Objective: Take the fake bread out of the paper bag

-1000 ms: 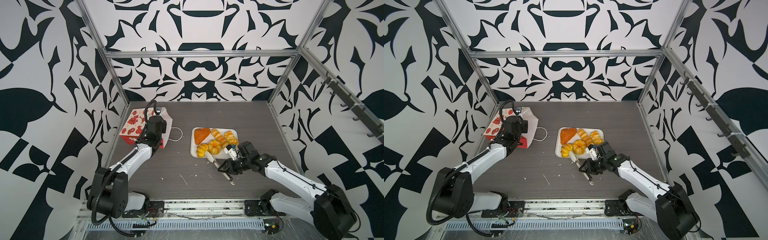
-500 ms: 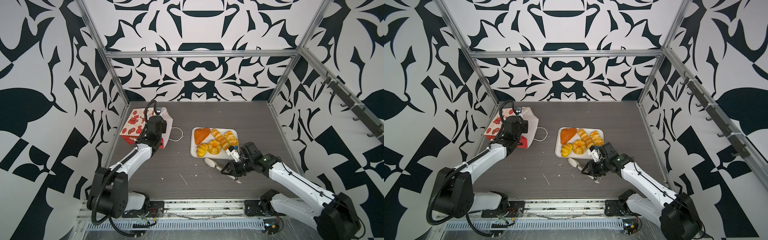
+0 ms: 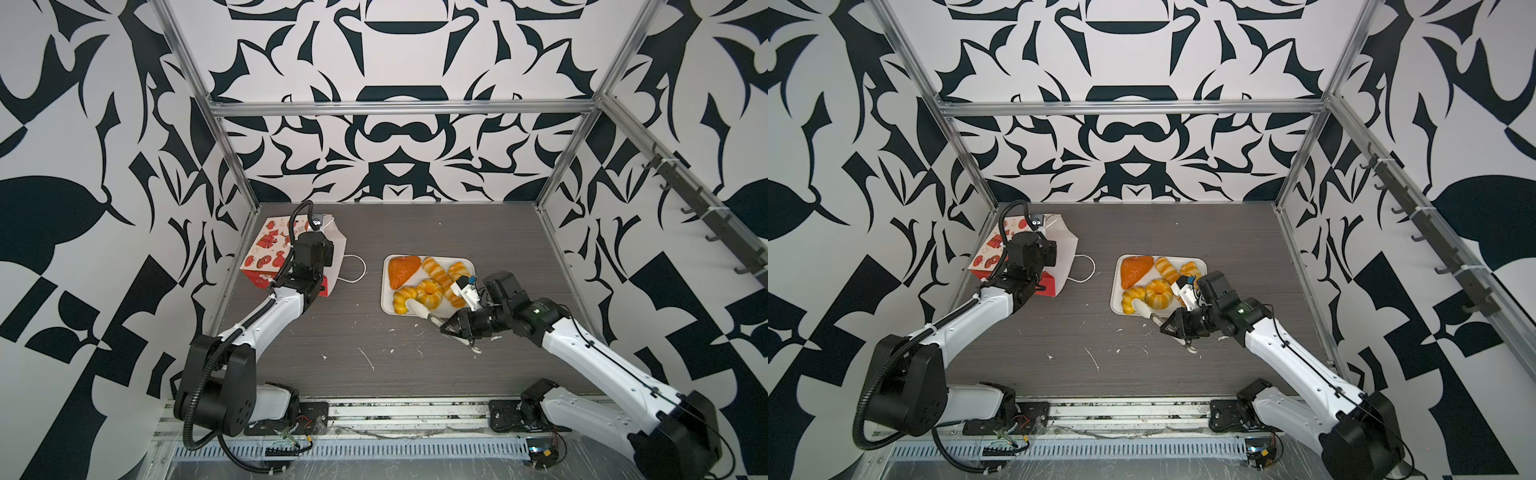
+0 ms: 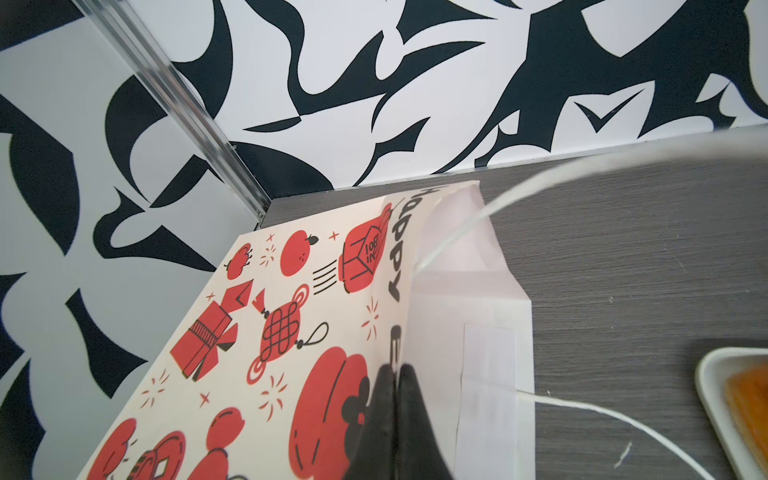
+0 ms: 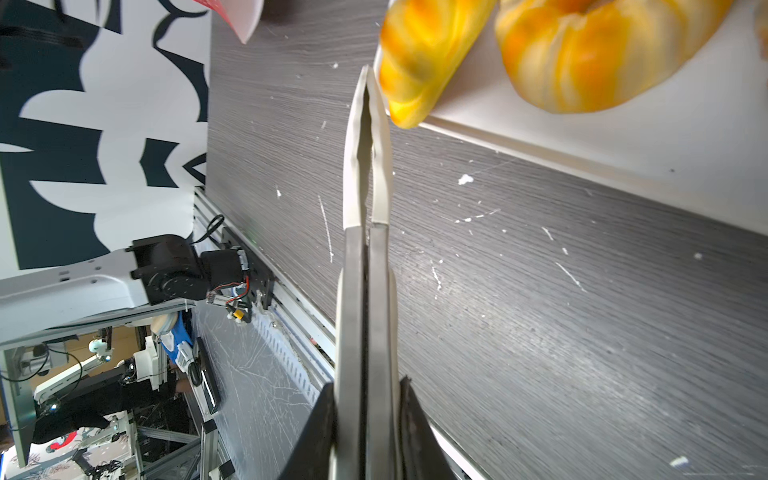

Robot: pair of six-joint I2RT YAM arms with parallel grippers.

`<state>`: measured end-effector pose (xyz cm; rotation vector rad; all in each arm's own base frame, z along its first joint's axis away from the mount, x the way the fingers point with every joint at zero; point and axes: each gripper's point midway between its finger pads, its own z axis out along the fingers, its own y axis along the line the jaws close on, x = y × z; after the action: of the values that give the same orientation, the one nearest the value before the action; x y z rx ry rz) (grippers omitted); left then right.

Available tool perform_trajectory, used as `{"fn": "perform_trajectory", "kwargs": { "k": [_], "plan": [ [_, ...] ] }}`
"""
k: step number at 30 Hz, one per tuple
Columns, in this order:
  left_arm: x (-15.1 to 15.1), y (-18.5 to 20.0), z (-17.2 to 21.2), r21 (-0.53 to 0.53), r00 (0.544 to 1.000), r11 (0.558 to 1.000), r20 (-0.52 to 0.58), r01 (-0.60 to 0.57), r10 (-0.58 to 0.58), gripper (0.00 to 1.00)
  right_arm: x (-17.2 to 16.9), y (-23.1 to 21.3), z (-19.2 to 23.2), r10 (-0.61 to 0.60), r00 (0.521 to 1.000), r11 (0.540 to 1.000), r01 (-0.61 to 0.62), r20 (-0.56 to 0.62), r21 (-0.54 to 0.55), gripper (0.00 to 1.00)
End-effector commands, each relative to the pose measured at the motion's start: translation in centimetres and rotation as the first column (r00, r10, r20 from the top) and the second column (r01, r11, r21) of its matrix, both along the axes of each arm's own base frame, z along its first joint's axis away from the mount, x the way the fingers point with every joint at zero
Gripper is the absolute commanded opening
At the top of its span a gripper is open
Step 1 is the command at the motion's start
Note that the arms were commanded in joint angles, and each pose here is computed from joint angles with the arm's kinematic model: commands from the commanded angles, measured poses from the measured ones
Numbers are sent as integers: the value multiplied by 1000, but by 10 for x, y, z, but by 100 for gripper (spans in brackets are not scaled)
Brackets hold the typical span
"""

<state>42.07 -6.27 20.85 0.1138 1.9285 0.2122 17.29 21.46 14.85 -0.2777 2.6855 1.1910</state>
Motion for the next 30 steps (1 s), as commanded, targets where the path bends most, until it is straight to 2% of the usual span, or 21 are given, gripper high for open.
{"fn": "perform_trajectory", "kwargs": {
  "k": [1,30],
  "plan": [
    [-1,0,0,-27,1000,1000,15,-2,3,0,8,8,9,30,998,998,-32,60,45,12],
    [2,-3,-3,-38,1000,999,10,11,-11,0,4,1,-47,32,999,998,-34,-41,-45,11]
  ]
}}
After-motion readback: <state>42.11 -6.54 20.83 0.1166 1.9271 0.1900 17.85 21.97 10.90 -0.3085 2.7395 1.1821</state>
